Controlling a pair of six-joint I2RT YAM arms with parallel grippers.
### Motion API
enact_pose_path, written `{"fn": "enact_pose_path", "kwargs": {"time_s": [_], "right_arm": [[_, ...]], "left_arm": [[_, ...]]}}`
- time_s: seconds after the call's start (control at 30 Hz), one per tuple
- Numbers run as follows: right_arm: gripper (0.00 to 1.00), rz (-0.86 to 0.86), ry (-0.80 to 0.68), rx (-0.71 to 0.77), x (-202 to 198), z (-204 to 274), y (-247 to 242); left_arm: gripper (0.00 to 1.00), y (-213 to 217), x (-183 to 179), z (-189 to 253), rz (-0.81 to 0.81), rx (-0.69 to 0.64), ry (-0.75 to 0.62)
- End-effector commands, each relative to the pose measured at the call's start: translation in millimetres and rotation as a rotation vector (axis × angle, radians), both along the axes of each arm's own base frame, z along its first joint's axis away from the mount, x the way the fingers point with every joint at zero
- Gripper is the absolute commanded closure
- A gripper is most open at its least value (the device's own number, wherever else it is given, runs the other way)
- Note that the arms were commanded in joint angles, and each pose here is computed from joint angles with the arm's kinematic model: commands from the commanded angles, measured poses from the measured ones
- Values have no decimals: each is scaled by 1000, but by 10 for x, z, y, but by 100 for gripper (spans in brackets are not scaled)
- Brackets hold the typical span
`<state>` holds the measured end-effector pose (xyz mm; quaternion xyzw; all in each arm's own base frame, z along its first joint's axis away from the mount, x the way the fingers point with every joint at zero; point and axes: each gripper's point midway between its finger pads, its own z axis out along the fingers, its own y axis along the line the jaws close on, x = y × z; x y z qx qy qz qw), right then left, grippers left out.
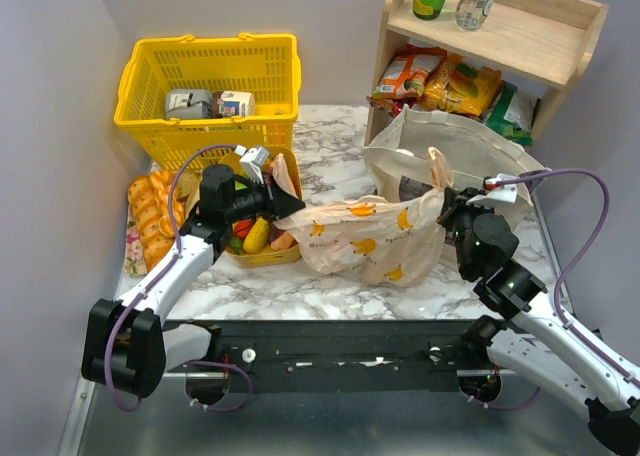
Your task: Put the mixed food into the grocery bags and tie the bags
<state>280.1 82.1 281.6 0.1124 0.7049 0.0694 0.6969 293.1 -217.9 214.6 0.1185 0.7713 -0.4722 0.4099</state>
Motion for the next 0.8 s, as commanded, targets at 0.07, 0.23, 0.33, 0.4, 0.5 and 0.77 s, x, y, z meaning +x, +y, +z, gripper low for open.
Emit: {"fn": "enact_pose_path", "kwargs": {"time_s": [0.07,0.23,0.33,0.4,0.5,0.77], "right_arm": [[99,-145,38,-13,-50,-147,-276],[99,80,-29,-55,-24,-21,88],[99,271,-124,-55,-52,184,426],[99,387,-156,-51,-70,268,657],[99,519,-193,-55,-105,329,921],[99,752,-283,-63,-307,432,1298]], "left_arm": [[100,33,-99,219,17,-98,-29],[100,-59,-163,267,-57,-74,-45],[100,-265,-273,355,-164,-36,-80],[100,-464,-398,402,-249,-33,-99],[100,-704,-543,555,-367,-65,-132],[100,-992,-476,430,-494,-19,-14]]}}
